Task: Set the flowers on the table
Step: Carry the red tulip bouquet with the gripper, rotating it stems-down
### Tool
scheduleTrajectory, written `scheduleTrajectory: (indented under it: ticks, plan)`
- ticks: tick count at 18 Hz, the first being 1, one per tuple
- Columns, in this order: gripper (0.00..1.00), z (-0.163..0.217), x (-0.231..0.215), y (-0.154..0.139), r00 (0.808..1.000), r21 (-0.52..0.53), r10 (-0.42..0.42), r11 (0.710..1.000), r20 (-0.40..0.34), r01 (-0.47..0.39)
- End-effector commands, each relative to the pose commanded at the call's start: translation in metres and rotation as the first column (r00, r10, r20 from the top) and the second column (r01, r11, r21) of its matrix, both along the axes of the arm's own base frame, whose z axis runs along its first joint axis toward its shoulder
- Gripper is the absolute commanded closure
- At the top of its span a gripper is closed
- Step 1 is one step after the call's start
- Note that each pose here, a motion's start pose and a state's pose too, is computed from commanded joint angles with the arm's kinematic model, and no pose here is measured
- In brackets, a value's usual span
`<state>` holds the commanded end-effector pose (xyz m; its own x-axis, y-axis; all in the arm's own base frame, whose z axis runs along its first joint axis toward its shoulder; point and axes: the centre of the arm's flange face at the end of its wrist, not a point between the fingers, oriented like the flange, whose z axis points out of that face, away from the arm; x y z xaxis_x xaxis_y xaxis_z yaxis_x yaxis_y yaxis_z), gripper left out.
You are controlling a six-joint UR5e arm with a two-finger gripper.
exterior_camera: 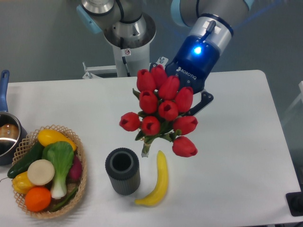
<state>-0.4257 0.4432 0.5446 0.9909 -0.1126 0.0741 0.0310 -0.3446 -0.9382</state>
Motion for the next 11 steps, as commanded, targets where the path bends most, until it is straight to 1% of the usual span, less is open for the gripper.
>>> scheduleTrajectory:
  ticks: [3, 8, 11]
  plan:
    - [0.51, -0.0049, -0.0009, 0.0004, 1.0, -0.005, 0.001, 1.0, 0.011, -0.001]
    - [0.51, -0.0019, -0.0027, -0.0048, 0.999, -0.01, 0.021, 1.0, 0.025, -0.021]
    - [0.51, -0.0016, -0.0026, -0.0038, 0.999, -0.021, 0.029, 0.999, 0.021, -0.028]
